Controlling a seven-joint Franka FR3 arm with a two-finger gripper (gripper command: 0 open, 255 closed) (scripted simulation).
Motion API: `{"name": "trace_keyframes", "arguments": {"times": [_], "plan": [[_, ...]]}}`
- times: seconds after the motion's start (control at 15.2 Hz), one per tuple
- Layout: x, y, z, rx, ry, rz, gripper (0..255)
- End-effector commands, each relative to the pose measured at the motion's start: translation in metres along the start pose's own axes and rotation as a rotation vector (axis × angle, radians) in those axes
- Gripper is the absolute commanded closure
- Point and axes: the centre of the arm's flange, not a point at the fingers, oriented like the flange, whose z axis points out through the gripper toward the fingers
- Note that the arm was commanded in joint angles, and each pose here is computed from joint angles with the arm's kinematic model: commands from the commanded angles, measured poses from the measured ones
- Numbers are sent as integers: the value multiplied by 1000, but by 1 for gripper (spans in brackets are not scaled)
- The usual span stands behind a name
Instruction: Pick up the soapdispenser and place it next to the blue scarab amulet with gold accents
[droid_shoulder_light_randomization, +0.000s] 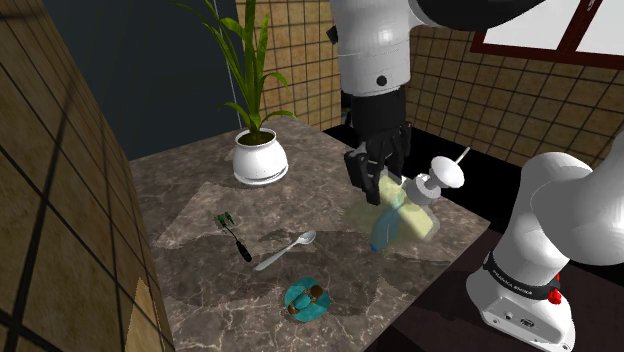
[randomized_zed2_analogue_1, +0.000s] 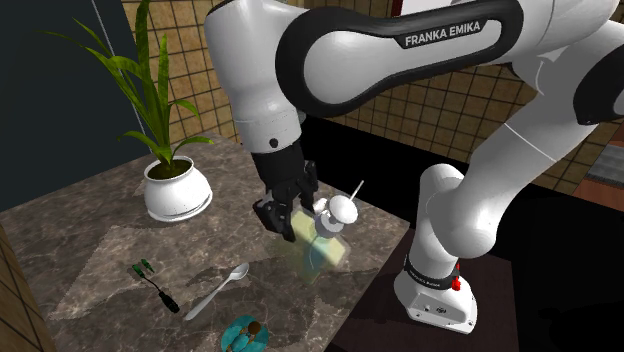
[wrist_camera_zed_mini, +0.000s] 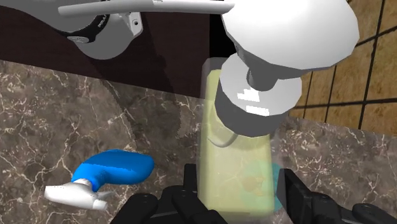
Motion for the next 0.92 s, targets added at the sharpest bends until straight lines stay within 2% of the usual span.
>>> {"name": "trace_keyframes", "arguments": {"times": [0.0,0.86], "plan": [[2,0,11,0,1,0,255],[16,-4,78,0,1,0,255]]}}
